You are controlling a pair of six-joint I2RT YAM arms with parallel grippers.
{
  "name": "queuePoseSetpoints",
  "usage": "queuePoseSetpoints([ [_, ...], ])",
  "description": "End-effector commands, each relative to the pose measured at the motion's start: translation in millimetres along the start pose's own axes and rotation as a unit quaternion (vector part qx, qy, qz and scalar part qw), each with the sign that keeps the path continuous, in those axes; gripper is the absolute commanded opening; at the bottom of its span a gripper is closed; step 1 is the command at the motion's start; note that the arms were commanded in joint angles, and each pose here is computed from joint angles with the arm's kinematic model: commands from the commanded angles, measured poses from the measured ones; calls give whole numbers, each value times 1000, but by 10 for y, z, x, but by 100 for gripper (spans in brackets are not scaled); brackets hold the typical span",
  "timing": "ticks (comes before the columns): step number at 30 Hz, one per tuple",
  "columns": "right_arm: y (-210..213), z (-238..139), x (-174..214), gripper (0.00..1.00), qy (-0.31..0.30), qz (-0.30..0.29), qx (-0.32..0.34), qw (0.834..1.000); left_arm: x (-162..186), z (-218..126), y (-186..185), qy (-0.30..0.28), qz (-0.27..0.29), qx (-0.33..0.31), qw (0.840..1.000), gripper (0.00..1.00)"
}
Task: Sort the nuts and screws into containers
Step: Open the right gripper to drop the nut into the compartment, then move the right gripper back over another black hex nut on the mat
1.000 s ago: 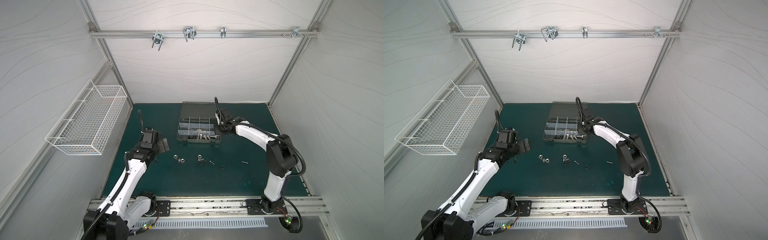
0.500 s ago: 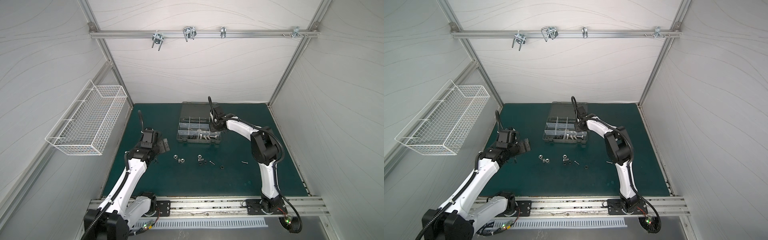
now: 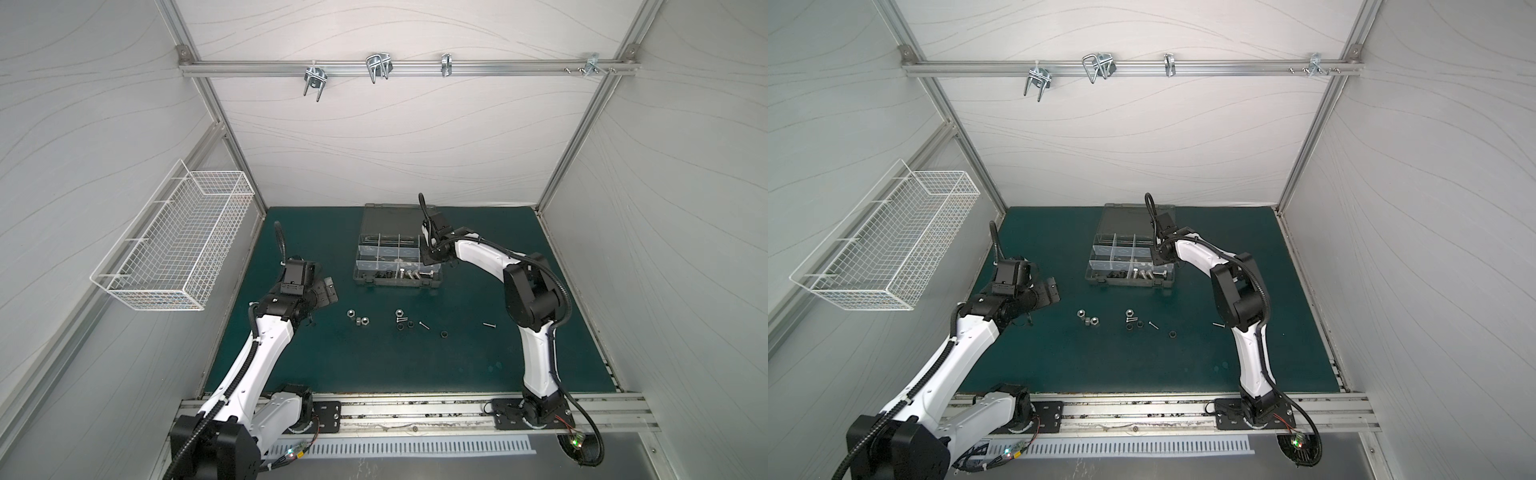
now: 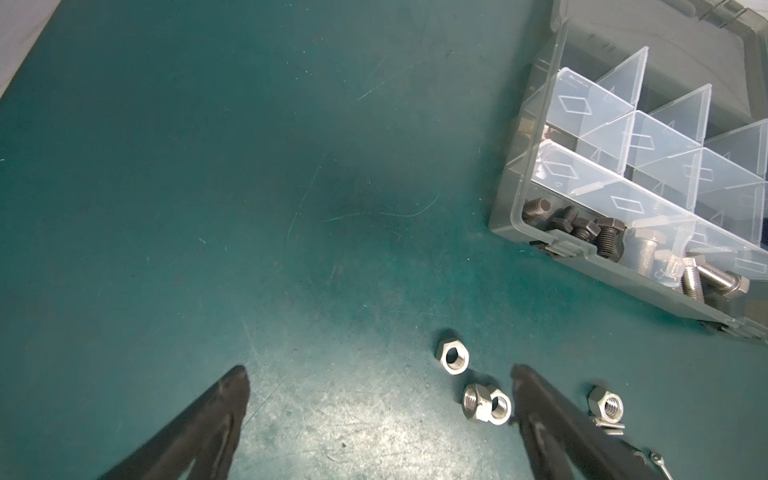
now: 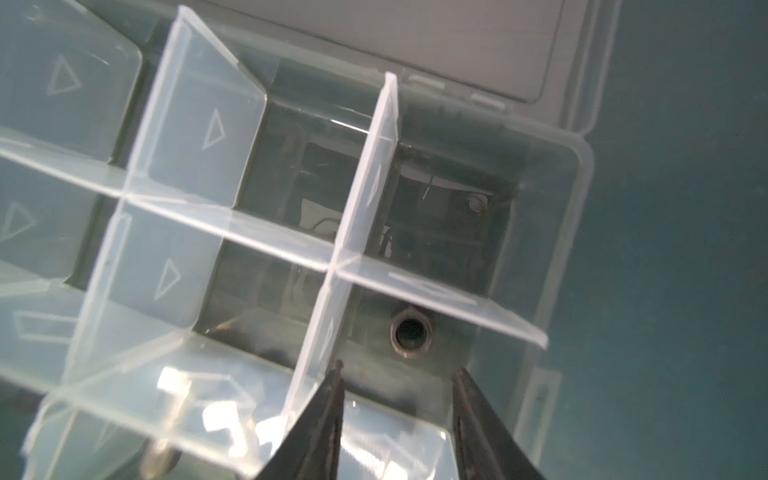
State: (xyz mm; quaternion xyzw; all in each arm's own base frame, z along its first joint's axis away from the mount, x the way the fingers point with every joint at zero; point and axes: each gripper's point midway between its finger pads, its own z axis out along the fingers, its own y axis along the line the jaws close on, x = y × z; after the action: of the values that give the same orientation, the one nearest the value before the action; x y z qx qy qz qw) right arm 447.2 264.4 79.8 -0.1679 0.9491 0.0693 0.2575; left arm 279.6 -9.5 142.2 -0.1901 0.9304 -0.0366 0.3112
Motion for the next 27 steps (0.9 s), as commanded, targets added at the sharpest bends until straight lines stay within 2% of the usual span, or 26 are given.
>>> queuePoseSetpoints([
  [1, 33, -444, -144, 45, -42, 11, -16, 999, -173, -88, -57, -21, -9, 11, 1000, 99],
  [5, 41, -643, 77, 45, -40, 20, -20, 999, -185, -93, -60, -24, -12, 15, 1000, 99],
  [11, 66, -881, 640, 45, -7, 22, -22, 1000, -159, -55, -73, -13, -17, 21, 1000, 99],
  [27, 278, -1327, 2057, 45, 120, 10, -23, 992, -142, -10, -25, -6, -20, 10, 1000, 99],
])
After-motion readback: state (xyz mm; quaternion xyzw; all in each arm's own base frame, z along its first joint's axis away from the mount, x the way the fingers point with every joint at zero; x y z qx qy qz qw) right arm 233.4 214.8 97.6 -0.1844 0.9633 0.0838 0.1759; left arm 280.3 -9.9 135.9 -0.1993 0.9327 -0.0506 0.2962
